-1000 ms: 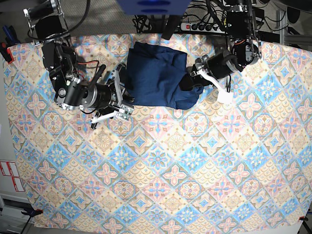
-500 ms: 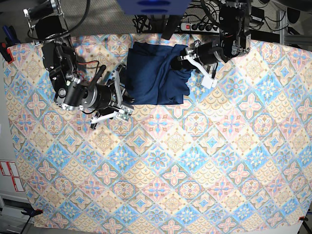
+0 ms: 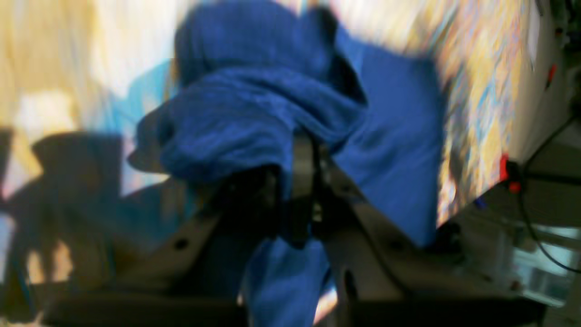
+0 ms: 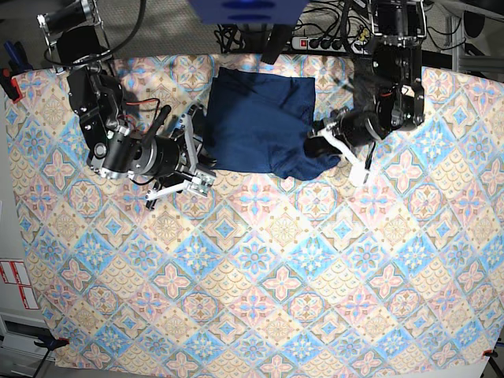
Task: Fold the T-shirt properly
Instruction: 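Tuck the grasped edge under the bundle with the left gripper, then press the bundle's edge flat with the left gripper, then lift away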
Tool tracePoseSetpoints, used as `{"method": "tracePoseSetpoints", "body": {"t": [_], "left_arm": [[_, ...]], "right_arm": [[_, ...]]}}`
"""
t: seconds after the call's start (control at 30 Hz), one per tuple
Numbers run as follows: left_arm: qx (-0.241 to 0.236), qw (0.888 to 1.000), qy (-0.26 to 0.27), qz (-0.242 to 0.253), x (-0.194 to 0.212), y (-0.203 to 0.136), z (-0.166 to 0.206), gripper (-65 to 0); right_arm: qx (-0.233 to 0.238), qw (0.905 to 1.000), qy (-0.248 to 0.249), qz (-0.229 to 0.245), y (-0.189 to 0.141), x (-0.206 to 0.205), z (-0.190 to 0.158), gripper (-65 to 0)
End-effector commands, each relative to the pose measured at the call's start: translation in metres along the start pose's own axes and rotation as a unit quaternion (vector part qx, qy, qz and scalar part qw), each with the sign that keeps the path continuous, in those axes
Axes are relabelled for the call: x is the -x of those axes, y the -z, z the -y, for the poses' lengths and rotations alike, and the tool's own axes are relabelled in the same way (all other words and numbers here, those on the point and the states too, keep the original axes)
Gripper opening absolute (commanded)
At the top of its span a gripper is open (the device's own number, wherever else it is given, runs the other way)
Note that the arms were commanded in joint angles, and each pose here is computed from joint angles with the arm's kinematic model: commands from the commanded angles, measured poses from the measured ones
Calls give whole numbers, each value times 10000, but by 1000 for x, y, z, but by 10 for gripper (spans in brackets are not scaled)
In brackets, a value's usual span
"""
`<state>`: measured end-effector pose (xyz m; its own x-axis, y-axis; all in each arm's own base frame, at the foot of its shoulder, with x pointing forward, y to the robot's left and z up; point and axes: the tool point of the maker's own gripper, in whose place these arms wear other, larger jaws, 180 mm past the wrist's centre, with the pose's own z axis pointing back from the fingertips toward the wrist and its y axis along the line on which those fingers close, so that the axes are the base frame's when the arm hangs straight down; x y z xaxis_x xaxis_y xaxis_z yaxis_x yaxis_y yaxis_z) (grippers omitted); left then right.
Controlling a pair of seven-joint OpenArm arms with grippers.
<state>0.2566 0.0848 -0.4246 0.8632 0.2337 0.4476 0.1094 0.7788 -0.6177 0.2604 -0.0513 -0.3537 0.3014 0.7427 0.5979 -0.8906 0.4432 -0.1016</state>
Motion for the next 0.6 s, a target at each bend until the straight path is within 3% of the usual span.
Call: {"method": "tracePoseSetpoints", "body": {"t": [0.0,0.13,0.27,0.43,0.57], "left_arm": [[57,9999,43,145,-17,2,2,-637],[140,9998,-53,-144,-23,14,1,-637],[530,9972,-418,-331,-2,19,19,-638],[1051,9928,-562,-123,7,7,55,-638],[1100,9929,-453,-70,23,-11,68,-638]], "right_arm": [[84,9998,-79,163,-5,-9,7,-539],[96,9998,-87,121,-7,-6,7,-539],[148,9998,-145,15,-11,1,12,-539],[250,9997,-77,30,-14,2,20,-539],[248,9997,-72,25,-14,3,20,-539]]}}
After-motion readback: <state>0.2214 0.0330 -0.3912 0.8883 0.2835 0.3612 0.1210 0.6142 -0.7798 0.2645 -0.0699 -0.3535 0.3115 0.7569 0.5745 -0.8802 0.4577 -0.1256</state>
